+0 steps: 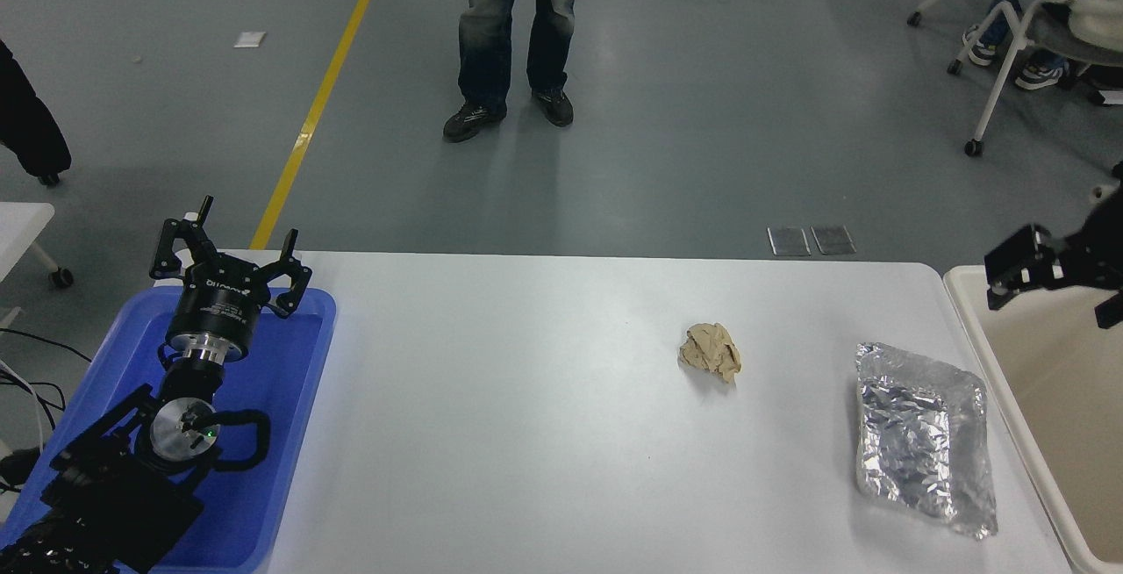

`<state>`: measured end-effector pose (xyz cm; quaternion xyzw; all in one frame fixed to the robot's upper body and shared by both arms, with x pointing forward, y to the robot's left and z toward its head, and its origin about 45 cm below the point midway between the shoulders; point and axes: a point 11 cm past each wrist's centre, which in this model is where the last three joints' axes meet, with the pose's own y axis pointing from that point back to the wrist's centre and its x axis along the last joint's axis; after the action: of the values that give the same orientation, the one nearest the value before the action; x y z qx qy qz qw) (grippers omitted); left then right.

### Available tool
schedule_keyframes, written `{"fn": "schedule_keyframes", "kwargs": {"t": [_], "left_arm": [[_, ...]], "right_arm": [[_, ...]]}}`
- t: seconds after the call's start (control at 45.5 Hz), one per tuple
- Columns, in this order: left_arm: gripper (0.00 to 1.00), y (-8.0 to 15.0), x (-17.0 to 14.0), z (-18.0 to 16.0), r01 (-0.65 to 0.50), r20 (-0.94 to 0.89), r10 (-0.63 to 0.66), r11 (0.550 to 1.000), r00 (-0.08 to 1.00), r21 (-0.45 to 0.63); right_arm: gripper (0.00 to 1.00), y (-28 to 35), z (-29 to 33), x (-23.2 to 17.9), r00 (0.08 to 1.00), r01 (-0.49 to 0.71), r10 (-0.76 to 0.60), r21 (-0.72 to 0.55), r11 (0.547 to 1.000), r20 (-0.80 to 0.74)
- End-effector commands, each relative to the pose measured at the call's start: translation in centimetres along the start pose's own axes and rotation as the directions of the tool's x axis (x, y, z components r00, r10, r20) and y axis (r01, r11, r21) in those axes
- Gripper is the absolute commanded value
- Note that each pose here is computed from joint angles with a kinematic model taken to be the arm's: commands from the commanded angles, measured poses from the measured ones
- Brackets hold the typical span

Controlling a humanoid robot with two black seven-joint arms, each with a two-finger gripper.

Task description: Pick up foil plate and place in dustbin

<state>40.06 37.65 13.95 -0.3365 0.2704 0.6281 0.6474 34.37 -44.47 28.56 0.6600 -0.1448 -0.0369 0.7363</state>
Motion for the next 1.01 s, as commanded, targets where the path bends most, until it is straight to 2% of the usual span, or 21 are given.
{"fn": "schedule_keyframes", "kwargs": {"t": [0.0,0.22,0.615,0.989], "left_arm": [[1.0,0.0,0.0,0.0,0.0,0.001,0.0,1.0,1.0,0.0],[1.0,0.0,0.0,0.0,0.0,-0.001,0.0,1.0,1.0,0.0],[1.0,0.0,0.0,0.0,0.0,0.001,0.0,1.0,1.0,0.0],[1.0,0.0,0.0,0.0,0.0,0.001,0.0,1.0,1.0,0.0]], "right_arm": [[1.0,-6.3,1.3,-2.4,0.998,-0.035,0.035,-0.002,0.999,0.044],[1.0,-10.6,3.3,-2.9,0.983,-0.14,0.143,-0.03,0.99,0.112],[1.0,-16.2,5.3,-6.8,0.971,-0.115,0.12,-0.036,0.993,0.208],[0.98,-17.6,4.9,-7.4,0.962,-0.144,0.146,-0.025,0.989,0.229]]}}
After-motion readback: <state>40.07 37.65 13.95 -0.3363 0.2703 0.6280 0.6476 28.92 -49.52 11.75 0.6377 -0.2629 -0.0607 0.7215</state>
